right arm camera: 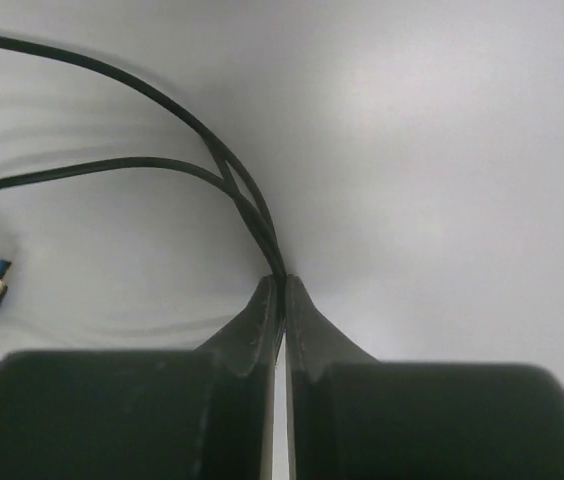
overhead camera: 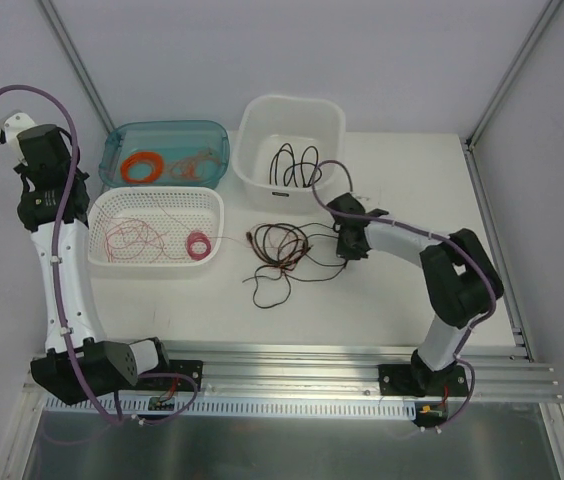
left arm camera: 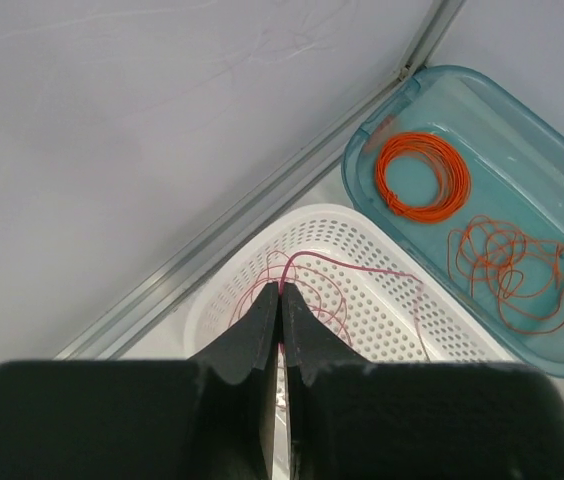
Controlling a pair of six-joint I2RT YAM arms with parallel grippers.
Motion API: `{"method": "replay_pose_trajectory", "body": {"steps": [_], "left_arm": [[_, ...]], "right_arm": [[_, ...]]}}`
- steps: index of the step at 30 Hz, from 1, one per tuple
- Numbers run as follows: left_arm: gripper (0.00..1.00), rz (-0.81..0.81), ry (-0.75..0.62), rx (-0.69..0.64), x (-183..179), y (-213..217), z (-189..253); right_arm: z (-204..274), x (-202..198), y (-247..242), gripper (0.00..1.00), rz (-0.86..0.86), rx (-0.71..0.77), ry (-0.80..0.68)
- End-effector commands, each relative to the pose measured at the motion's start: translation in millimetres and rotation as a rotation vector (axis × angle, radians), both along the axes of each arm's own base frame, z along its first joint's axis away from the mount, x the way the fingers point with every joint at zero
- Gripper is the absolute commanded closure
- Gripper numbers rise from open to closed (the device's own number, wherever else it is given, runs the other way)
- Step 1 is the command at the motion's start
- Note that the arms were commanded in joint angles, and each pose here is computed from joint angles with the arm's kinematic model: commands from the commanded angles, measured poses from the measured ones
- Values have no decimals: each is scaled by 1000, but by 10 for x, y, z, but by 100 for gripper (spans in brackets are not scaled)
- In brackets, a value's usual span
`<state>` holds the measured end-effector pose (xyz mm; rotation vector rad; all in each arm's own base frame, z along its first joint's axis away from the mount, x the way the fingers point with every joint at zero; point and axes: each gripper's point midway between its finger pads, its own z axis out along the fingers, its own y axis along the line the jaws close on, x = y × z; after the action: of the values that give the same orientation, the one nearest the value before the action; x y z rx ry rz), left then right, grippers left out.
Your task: Untangle the cables
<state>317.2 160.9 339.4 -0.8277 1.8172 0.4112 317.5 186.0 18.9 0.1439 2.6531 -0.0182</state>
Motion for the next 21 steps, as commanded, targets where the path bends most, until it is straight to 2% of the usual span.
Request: {"method": "replay_pose_trajectory", "body": {"steps": [1,4,7,10,15,18,21], "left_arm": [[100,28,-85,-33,-58,27,243],[100,63,-90,-38,-84,124,283],[100,88,-83,-42,-94,190,282],[100,105,-67,-57,-84,227,199],[100,113,12,-99,-55,234,-181],[100,109,75,-134,-34,217,-475],[87,73,117,-181,13,144,-707]], "right_arm": [[106,-195,-822,99,-106,-151,62],[235,-200,-1338,99,-220,-140,67],[320,-260,-1583,99,-284,-92,61],[391,-280,-1685,98,-306,-77,54],[394,-321,-1540,93,-264,3,65],[382,-340,-1444,86,-238,54,73],[428,-356,-1358,72,-192,79,66]]}}
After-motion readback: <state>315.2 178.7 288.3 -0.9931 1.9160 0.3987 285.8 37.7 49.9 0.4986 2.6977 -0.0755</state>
